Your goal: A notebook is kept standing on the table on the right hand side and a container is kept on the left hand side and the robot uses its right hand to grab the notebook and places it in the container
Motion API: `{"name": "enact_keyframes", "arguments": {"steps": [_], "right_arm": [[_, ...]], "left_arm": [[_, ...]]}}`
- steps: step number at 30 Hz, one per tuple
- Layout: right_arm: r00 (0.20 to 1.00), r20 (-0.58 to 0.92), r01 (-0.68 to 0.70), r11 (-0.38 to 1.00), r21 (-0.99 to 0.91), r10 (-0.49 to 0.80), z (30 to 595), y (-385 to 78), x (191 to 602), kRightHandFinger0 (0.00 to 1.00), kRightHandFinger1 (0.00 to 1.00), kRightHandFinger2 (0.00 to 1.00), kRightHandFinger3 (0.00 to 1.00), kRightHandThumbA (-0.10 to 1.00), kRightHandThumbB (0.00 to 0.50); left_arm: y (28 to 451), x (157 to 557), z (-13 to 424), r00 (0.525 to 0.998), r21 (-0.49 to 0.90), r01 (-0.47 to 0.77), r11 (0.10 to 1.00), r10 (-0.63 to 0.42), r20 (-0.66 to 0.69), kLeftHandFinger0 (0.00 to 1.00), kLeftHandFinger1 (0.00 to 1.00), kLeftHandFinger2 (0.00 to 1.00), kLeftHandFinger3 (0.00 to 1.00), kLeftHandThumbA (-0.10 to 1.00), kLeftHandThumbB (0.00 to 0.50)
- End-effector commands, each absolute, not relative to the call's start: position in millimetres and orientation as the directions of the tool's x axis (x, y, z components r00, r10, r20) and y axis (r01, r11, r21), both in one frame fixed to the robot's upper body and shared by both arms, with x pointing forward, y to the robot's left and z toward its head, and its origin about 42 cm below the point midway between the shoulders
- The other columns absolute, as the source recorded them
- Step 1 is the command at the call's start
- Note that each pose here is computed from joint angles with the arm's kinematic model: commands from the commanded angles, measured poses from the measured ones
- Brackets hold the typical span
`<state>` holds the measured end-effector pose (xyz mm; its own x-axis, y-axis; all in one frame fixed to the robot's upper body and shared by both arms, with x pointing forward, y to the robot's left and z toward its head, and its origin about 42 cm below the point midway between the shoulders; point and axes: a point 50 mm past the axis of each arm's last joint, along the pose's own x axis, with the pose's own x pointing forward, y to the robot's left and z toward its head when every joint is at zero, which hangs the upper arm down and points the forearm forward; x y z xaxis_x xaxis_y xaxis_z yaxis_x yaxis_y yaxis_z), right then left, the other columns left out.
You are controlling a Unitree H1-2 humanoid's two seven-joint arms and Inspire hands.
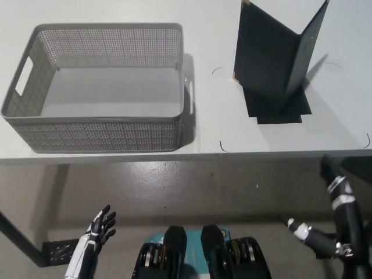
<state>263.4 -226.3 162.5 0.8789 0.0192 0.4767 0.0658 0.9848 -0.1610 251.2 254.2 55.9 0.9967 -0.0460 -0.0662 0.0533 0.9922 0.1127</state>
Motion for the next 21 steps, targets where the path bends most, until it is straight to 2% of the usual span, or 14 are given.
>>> {"name": "enact_keyframes", "arguments": {"steps": [1,2,4,5,7,11,14,16,18,19,21], "right_arm": [[0.760,0.646,0.212,0.968,-0.137,-0.075,238.1,-226.9,282.5,1.00,1.00,1.00,1.00,1.00,0.480],[0.753,0.653,0.223,0.965,-0.138,-0.081,248.6,-226.8,296.7,1.00,1.00,1.00,1.00,1.00,0.486],[0.753,0.651,0.240,0.961,-0.140,-0.093,257.9,-227.5,312.7,1.00,1.00,1.00,1.00,1.00,0.466],[0.765,0.636,0.240,0.961,-0.139,-0.099,261.8,-227.3,328.4,1.00,1.00,1.00,1.00,1.00,0.438],[0.787,0.605,0.232,0.967,-0.105,-0.123,266.2,-229.8,353.5,1.00,1.00,1.00,1.00,1.00,0.432],[0.817,0.544,0.237,0.971,-0.019,-0.189,276.4,-231.2,402.3,1.00,1.00,1.00,1.00,1.00,0.442],[0.849,0.481,0.235,0.972,0.031,-0.220,286.1,-233.5,442.0,1.00,1.00,1.00,1.00,1.00,0.469],[0.872,0.437,0.224,0.974,0.046,-0.221,292.2,-231.0,455.9,1.00,1.00,1.00,1.00,1.00,0.461],[0.882,0.415,0.225,0.973,0.043,-0.222,297.1,-228.7,471.6,1.00,1.00,1.00,1.00,1.00,0.476],[0.892,0.392,0.226,0.973,0.042,-0.225,299.5,-227.2,482.7,1.00,1.00,1.00,1.00,1.00,0.499],[0.900,0.370,0.225,0.972,0.061,-0.231,301.9,-223.2,501.0,1.00,1.00,1.00,1.00,1.00,0.493]], "left_arm": [[253.0,251.1,63.8,0.998,0.092,0.063,0.994,-0.063,-0.005,1.00,1.00,1.00,1.00,1.00,0.161],[252.9,250.1,61.4,0.998,0.086,0.057,0.995,-0.057,-0.010,1.00,1.00,1.00,1.00,1.00,0.167],[252.6,250.0,61.1,0.999,0.089,0.052,0.995,-0.051,-0.014,1.00,1.00,1.00,1.00,1.00,0.175],[253.4,245.4,57.8,0.999,0.098,0.050,0.994,-0.048,-0.023,1.00,1.00,1.00,1.00,1.00,0.179],[253.7,244.9,57.5,0.998,0.101,0.061,0.993,-0.060,-0.014,1.00,1.00,1.00,1.00,1.00,0.150],[256.0,242.5,56.2,0.998,0.122,0.068,0.990,-0.067,-0.012,1.00,1.00,1.00,1.00,1.00,0.141],[255.4,241.8,54.8,0.998,0.124,0.063,0.990,-0.060,-0.022,1.00,1.00,1.00,1.00,1.00,0.155],[255.2,241.6,54.5,0.998,0.125,0.063,0.990,-0.061,-0.024,1.00,1.00,1.00,1.00,1.00,0.133],[254.5,240.7,55.6,0.998,0.127,0.058,0.990,-0.056,-0.025,1.00,1.00,1.00,1.00,1.00,0.113],[253.6,240.6,56.2,0.998,0.120,0.052,0.991,-0.050,-0.026,1.00,1.00,1.00,1.00,1.00,0.120],[254.3,240.6,55.5,0.998,0.125,0.061,0.990,-0.059,-0.021,1.00,1.00,1.00,1.00,1.00,0.137]]}}
